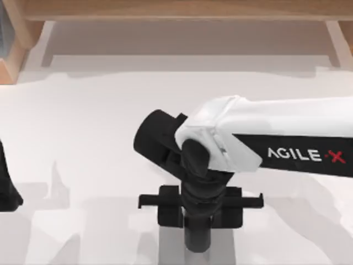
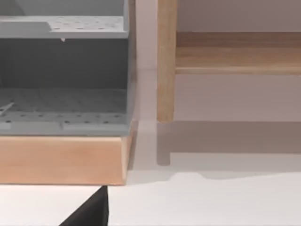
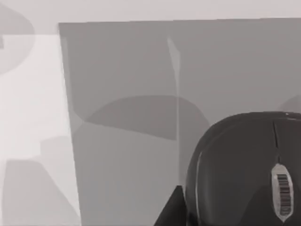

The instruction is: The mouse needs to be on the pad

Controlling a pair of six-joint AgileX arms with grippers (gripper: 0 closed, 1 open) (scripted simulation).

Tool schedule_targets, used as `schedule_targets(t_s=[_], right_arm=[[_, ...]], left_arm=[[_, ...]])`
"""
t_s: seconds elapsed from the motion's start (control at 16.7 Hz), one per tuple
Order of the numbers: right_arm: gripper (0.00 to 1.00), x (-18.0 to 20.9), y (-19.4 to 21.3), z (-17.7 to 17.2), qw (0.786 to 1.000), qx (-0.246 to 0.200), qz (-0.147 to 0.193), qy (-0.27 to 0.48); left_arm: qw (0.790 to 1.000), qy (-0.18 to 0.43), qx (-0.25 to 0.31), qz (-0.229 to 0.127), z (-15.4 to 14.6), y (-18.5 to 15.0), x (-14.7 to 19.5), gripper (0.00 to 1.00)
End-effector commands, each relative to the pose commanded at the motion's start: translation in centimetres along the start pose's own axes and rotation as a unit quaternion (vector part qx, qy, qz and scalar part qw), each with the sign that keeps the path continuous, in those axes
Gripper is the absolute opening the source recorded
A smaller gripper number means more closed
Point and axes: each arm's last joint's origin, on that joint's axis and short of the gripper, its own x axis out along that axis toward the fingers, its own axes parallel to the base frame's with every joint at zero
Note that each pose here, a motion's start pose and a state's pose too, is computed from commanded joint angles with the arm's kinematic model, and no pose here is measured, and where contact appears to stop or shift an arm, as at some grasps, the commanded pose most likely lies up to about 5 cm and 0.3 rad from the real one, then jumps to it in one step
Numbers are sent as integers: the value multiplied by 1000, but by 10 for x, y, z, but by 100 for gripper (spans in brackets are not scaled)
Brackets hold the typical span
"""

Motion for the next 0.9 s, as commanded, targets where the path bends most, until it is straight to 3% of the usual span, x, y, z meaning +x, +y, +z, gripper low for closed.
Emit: schedule_targets(t_s=[0.54,0.9], right_arm=[[98,0,0,0,1000,0,0,0],[100,0,0,0,1000,0,0,0]], left_arm=[[1000,0,0,0,0,0,0,100],[1000,0,0,0,0,0,0,100]])
